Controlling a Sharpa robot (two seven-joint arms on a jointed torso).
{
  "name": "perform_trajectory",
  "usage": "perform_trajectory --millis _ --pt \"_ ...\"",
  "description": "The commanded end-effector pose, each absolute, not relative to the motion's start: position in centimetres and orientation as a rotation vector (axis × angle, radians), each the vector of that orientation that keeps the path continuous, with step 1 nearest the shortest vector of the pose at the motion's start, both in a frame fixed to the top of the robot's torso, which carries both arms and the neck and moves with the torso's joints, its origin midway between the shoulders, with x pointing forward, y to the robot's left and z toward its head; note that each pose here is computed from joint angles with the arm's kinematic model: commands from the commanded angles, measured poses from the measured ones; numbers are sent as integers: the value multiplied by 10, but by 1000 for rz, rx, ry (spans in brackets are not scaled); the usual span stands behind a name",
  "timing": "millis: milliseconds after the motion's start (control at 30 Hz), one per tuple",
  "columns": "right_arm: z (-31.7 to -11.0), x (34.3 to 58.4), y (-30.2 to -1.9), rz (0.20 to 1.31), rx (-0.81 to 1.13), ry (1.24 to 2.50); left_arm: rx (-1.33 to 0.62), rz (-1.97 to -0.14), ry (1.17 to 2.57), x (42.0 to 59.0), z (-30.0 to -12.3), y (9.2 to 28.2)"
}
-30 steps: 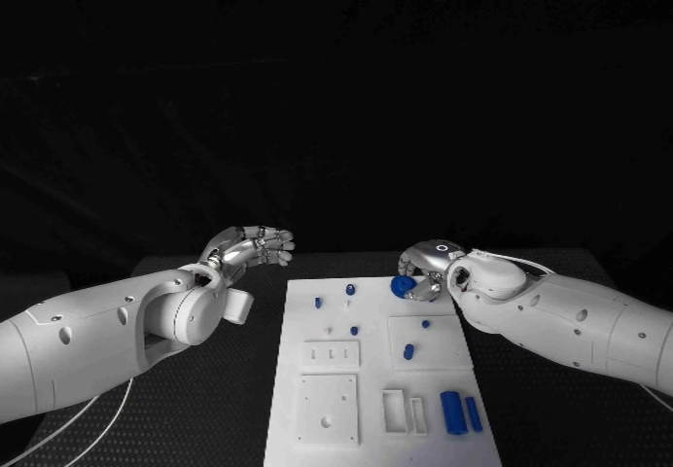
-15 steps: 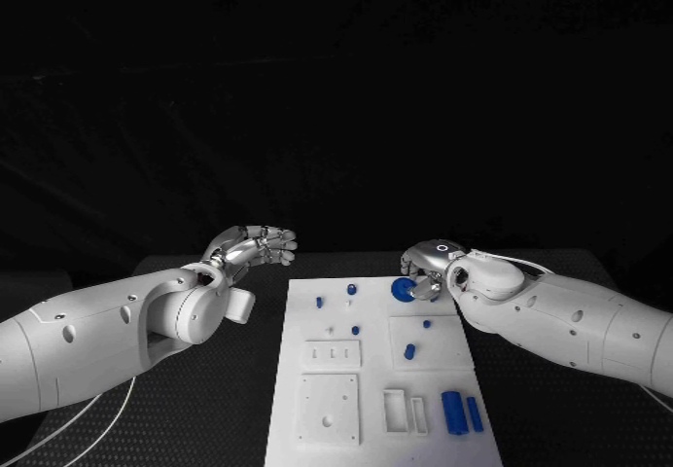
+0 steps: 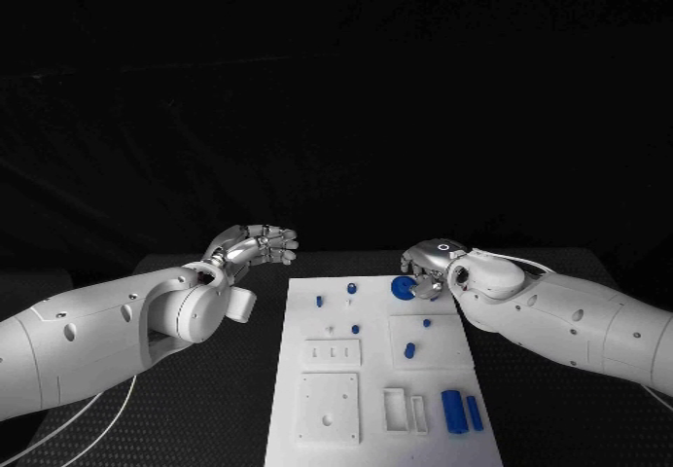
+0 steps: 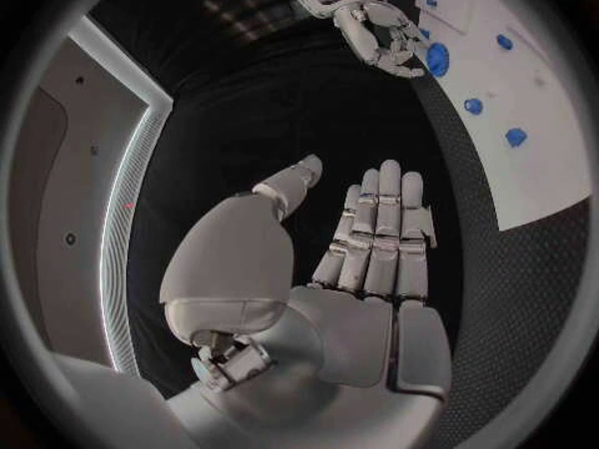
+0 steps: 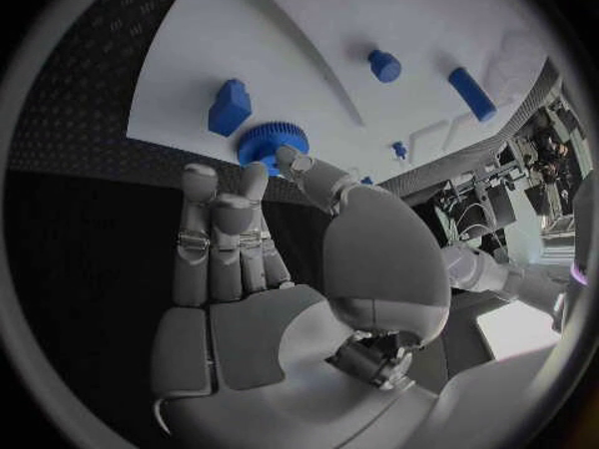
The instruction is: Assemble the parts on the task board
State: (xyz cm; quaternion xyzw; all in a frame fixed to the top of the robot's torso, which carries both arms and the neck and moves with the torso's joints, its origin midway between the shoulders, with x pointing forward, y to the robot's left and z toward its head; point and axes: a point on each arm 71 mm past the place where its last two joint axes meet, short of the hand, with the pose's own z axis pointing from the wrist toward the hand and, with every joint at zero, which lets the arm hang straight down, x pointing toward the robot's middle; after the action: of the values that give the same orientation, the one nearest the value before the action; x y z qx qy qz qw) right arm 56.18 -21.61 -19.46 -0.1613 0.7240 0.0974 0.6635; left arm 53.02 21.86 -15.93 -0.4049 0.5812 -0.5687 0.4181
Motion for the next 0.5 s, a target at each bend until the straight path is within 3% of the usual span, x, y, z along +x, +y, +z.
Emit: perform_trajectory --millis 33,500 --pt "-197 561 -215 223 -374 1663 -1008 -1447 1466 530 -158 216" --pt "-201 560 -214 231 -370 1707 -1008 -1446 1468 531 -159 216"
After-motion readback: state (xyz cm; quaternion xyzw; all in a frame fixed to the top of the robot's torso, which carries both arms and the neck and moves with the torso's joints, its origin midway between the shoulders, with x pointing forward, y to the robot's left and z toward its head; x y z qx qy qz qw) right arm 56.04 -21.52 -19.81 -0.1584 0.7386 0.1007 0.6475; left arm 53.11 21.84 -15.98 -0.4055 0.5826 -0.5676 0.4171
